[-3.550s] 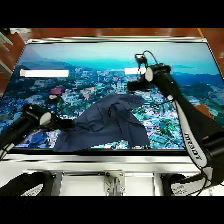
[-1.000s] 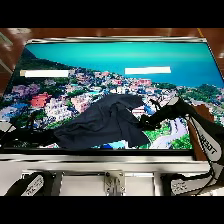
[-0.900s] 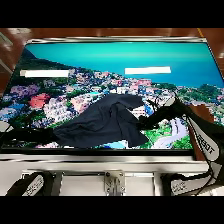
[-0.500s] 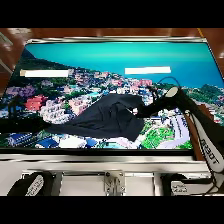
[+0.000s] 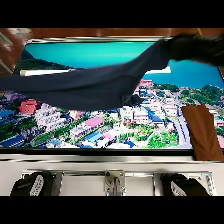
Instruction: Fold the shirts.
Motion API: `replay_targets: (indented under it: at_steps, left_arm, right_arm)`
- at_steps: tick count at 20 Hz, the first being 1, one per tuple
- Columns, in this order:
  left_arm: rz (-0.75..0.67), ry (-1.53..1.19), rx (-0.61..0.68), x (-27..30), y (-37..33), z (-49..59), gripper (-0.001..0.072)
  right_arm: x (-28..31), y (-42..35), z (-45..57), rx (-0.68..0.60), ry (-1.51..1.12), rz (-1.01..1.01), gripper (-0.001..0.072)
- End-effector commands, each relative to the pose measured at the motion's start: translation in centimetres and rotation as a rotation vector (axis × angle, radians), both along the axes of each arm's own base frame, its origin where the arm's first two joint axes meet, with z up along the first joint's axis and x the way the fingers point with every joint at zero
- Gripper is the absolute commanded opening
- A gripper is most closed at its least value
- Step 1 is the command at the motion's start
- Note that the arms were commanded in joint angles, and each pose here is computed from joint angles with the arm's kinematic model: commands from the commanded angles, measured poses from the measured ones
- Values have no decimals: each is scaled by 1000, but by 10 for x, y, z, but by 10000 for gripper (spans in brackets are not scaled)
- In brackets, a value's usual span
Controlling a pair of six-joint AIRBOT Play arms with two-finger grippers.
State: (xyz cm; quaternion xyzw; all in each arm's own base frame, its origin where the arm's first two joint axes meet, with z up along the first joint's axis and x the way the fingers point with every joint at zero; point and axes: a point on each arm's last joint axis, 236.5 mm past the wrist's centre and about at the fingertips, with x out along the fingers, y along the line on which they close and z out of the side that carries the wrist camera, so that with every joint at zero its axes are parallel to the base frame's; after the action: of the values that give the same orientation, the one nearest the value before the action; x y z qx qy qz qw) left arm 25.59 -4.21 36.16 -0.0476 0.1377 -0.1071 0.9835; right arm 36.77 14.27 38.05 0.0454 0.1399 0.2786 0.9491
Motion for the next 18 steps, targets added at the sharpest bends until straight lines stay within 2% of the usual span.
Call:
replay_targets:
  at_steps: [1,7,11,13,18]
  left_arm:
    - [32,-312,66,-56,-12,99,43]
    - [70,-396,60,-89,-15,127,43]
    - [132,-303,122,-83,3,103,43]
    - [163,-177,148,-72,17,68,43]
    - [145,116,30,-28,26,-38,43]
  right_arm:
    - [-78,-27,113,58,-322,-102,54]
    - [-154,-59,155,59,-478,-214,54]
    - [-175,-78,162,24,-528,-290,54]
    - [-164,-91,153,-39,-505,-347,54]
    - [-66,-101,67,-212,-191,-384,54]
